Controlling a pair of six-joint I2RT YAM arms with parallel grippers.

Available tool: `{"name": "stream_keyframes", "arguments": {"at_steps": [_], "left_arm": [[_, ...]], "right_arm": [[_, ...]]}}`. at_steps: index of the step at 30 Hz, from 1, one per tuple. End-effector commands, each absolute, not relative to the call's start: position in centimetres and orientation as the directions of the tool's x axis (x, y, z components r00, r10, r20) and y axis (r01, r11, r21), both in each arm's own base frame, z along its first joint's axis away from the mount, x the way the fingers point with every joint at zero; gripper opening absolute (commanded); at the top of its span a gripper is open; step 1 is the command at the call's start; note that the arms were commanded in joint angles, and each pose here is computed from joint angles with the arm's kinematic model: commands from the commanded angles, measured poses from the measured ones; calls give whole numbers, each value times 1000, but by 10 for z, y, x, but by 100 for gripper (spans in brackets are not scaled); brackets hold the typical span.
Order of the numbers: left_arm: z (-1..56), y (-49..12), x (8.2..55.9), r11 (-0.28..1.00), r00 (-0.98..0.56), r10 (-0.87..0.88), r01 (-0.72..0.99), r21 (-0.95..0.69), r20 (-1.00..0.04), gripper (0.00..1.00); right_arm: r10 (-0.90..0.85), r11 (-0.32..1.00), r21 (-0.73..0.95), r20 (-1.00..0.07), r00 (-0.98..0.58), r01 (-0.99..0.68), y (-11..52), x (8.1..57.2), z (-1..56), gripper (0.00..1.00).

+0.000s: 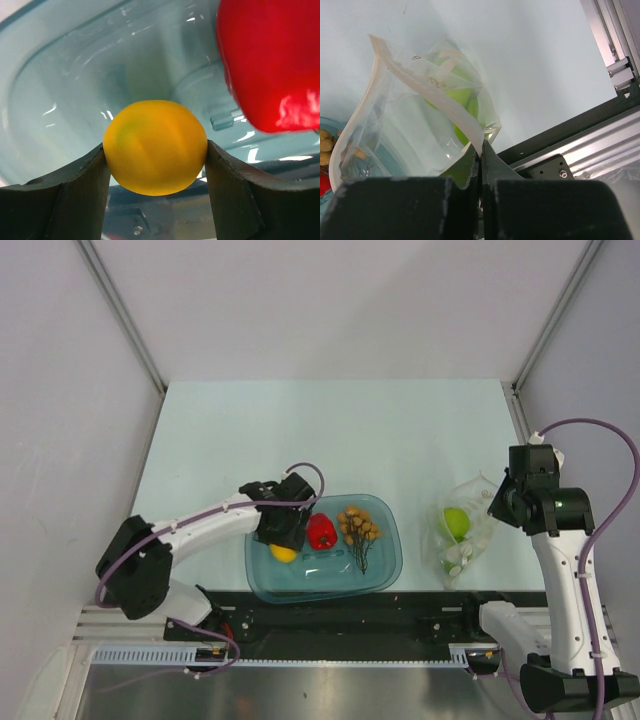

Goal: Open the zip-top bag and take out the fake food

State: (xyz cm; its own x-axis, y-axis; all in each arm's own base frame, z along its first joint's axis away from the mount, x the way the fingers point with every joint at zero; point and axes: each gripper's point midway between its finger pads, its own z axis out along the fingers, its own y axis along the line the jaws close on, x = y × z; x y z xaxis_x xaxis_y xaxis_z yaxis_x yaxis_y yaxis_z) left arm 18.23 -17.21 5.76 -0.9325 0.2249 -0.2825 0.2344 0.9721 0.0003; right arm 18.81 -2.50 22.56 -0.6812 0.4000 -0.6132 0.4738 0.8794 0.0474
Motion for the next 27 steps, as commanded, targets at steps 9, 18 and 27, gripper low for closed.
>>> {"name": "stream_keyframes", "arguments": {"at_steps": [9, 18, 27], "left_arm": [[70, -198, 202, 956, -908, 246, 284, -67, -338, 74], [109, -205, 209, 952, -883, 212, 284, -116, -419, 99], [235, -293, 210, 674, -750, 108, 538, -506, -653, 85]], "right_arm": [[398, 886, 85, -646, -652, 456, -22, 185, 238, 0], [395, 894, 96, -630, -669, 437, -17, 187, 235, 0], [394, 914, 175, -602, -694, 366, 3, 189, 233, 0]]}}
